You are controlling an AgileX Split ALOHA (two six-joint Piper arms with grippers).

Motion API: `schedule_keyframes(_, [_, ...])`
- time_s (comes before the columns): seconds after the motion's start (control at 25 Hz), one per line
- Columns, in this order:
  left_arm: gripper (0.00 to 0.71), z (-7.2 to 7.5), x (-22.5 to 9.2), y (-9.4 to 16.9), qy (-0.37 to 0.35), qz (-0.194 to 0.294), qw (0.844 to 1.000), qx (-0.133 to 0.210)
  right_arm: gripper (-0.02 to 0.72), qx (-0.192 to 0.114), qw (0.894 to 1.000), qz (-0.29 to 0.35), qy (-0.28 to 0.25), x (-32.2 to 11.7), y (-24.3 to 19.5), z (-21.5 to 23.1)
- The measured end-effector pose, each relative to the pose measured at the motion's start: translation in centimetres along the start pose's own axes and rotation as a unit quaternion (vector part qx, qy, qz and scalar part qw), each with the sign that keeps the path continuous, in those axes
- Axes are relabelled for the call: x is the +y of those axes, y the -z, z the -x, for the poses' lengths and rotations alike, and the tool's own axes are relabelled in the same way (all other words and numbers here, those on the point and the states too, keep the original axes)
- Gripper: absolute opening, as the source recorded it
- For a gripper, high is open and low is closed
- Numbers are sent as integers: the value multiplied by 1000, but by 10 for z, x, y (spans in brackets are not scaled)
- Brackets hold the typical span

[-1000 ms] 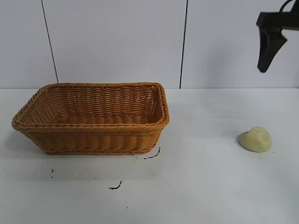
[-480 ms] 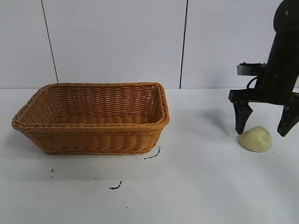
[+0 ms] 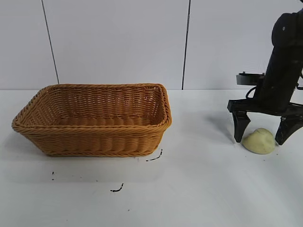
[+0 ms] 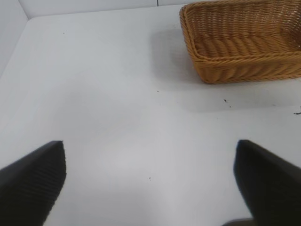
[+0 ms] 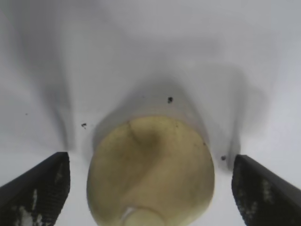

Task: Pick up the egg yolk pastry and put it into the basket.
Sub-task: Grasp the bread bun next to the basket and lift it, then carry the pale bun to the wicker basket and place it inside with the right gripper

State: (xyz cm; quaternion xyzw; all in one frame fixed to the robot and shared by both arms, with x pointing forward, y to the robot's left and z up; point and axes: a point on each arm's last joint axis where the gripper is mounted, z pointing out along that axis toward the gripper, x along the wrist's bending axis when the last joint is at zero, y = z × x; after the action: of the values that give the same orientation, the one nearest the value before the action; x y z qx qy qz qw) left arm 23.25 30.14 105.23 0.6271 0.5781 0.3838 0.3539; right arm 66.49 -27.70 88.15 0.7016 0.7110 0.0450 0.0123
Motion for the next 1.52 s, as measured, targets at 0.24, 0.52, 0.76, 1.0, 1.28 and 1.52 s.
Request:
schedule_keyframes(0.24, [697, 0, 0, 0, 0, 0, 1000, 0, 510, 0, 1000, 0, 1, 0, 0, 0])
schedule_keyframes(0.52, [697, 0, 0, 0, 0, 0, 1000, 0, 221, 0, 1000, -1, 10, 0, 0, 0])
schedule_keyframes(0.76, [697, 0, 0, 0, 0, 0, 1000, 0, 211, 1, 999, 18, 26, 5, 36, -2])
schedule_keyframes(1.0, [697, 0, 0, 0, 0, 0, 1000, 0, 211, 3, 994, 101, 35, 19, 133, -7])
schedule_keyframes(1.28, [697, 0, 0, 0, 0, 0, 1000, 0, 204, 8, 991, 127, 39, 25, 179, -11])
schedule_keyframes(1.52, [697, 0, 0, 0, 0, 0, 1000, 0, 204, 23, 984, 160, 80, 28, 197, -52])
